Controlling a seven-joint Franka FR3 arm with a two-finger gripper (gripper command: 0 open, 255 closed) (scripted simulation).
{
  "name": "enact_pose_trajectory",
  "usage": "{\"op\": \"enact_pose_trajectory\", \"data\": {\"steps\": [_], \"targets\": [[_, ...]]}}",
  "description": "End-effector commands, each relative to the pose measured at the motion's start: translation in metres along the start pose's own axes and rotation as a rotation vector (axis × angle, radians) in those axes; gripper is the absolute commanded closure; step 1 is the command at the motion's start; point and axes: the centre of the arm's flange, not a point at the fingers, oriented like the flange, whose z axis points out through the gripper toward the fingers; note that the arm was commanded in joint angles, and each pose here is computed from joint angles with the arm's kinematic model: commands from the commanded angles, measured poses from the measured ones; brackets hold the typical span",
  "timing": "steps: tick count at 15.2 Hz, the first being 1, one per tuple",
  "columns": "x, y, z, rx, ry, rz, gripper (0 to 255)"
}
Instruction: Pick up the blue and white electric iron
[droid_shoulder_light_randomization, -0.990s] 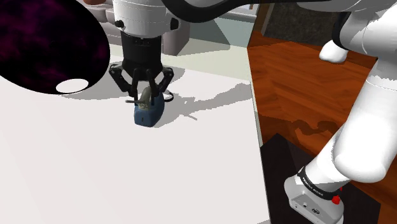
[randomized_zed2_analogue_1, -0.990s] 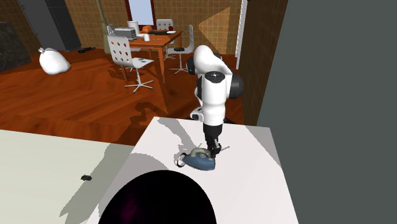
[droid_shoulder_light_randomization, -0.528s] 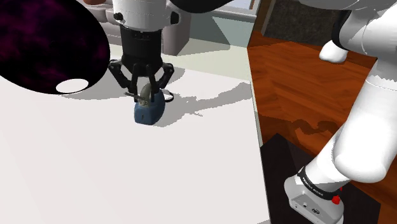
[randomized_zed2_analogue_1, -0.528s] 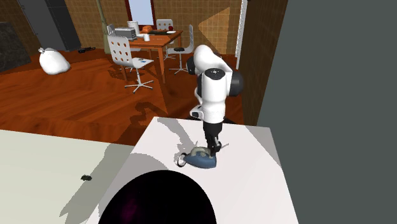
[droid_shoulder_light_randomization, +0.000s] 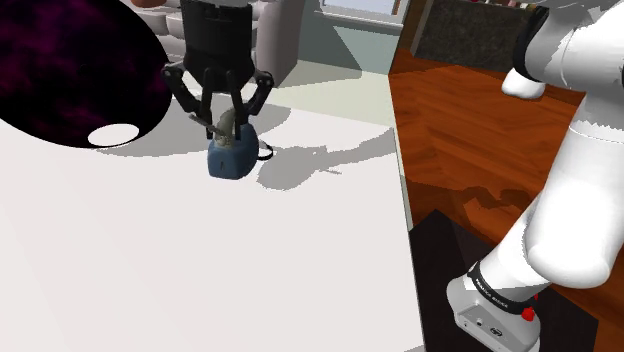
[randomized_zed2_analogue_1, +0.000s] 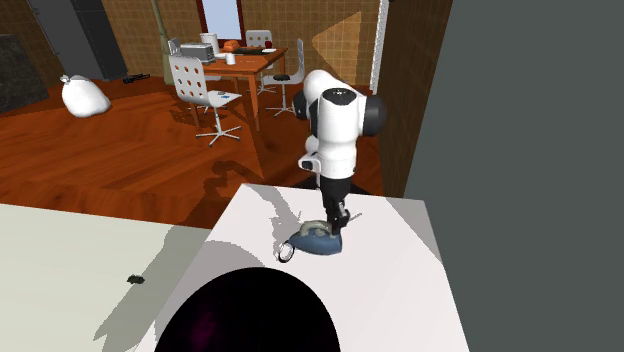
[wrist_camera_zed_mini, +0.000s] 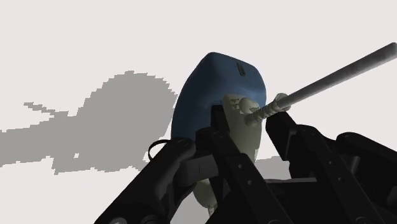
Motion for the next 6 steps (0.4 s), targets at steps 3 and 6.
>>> {"op": "enact_pose_trajectory", "data": {"steps": [3, 6], "targets": [[0.001, -0.002, -0.021, 0.0, 0.0, 0.0, 255], [0.001, -0.002, -0.027, 0.0, 0.0, 0.0, 255]]}}
